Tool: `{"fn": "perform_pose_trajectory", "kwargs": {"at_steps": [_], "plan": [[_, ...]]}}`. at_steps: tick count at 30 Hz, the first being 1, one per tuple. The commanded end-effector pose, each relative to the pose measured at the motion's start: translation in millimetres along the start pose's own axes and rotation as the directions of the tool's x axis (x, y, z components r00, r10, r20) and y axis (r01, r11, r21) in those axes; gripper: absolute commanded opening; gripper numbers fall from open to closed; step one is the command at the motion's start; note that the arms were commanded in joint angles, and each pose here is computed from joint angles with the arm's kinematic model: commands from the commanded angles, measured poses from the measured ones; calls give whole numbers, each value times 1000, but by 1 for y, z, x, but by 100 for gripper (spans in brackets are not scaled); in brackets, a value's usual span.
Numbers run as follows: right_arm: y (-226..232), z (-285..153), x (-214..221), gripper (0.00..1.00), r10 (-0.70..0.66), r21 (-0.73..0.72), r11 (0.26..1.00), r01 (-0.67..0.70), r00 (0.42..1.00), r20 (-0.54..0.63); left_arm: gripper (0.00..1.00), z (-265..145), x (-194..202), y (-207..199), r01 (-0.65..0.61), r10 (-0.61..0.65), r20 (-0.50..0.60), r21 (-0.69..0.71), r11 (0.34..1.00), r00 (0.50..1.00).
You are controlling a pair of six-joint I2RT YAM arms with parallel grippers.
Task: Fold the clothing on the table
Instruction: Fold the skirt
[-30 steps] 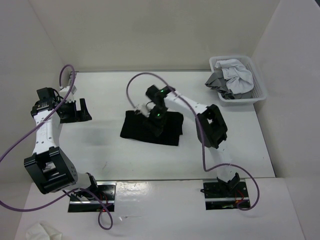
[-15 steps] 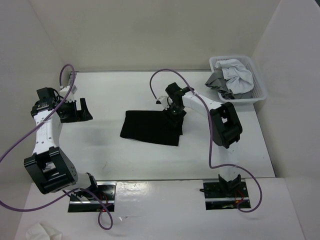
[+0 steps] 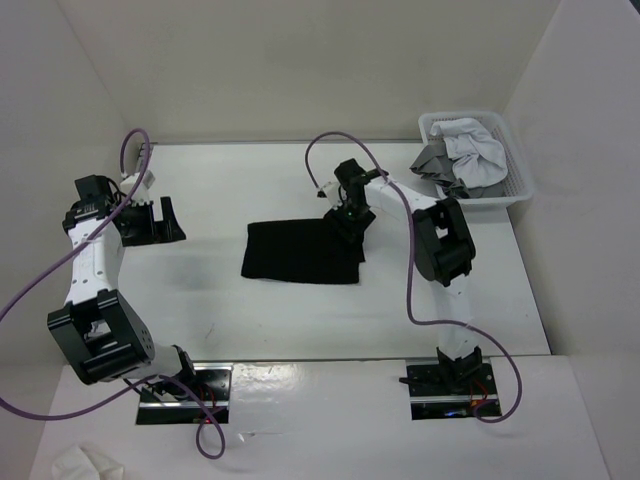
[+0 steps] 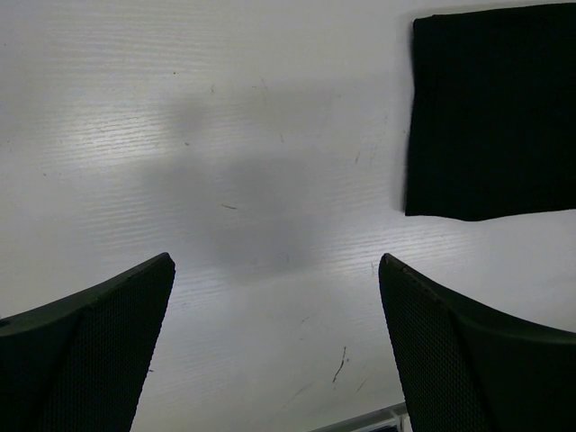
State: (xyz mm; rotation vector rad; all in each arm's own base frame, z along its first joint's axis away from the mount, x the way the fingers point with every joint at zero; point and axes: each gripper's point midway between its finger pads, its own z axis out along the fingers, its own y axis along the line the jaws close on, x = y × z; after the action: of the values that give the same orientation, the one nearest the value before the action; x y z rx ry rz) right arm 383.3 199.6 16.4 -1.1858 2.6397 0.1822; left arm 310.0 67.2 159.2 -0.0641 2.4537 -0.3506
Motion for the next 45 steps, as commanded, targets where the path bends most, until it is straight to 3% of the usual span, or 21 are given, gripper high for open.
{"fn": "perform_pose_trajectory", "kwargs": {"at_steps": [1, 4, 22, 31, 36, 39, 40, 42, 43, 45], "plan": [[-26, 17, -18, 67, 37, 60, 997, -39, 999, 39, 100, -5, -12, 3, -27, 27, 29, -8, 1000, 999], [-34, 22, -24, 73, 45, 93, 994, -49, 998, 44, 100, -5, -10, 5, -32, 32, 18, -16, 999, 999], [-115, 19, -36, 73, 228, 214, 944, -253, 964, 133, 100, -5, -11, 7, -26, 27, 23, -27, 999, 999], [-95, 16, -33, 73, 237, 99, 963, -251, 962, 133, 100, -7, -13, 6, -31, 32, 31, -29, 999, 999], [-84, 21, -17, 60, 256, -9, 966, -257, 959, 119, 100, -9, -8, 5, -32, 33, 31, -39, 999, 999], [-82, 27, -5, 43, 270, -44, 963, -267, 958, 97, 100, -9, -8, 5, -32, 33, 31, -39, 999, 999], [-79, 30, 1, 32, 274, -49, 962, -270, 958, 81, 100, -10, -6, 4, -28, 29, 24, -37, 999, 999], [-77, 29, 4, 20, 266, -50, 964, -263, 961, 76, 100, -9, -7, 3, -28, 29, 26, -28, 999, 999], [-79, 31, 10, 7, 276, -50, 961, -273, 959, 67, 100, -9, -7, 3, -28, 29, 26, -28, 999, 999], [-85, 26, 8, 0, 281, -42, 960, -278, 956, 86, 100, -10, -5, 2, -33, 33, 18, -26, 999, 999]]}}
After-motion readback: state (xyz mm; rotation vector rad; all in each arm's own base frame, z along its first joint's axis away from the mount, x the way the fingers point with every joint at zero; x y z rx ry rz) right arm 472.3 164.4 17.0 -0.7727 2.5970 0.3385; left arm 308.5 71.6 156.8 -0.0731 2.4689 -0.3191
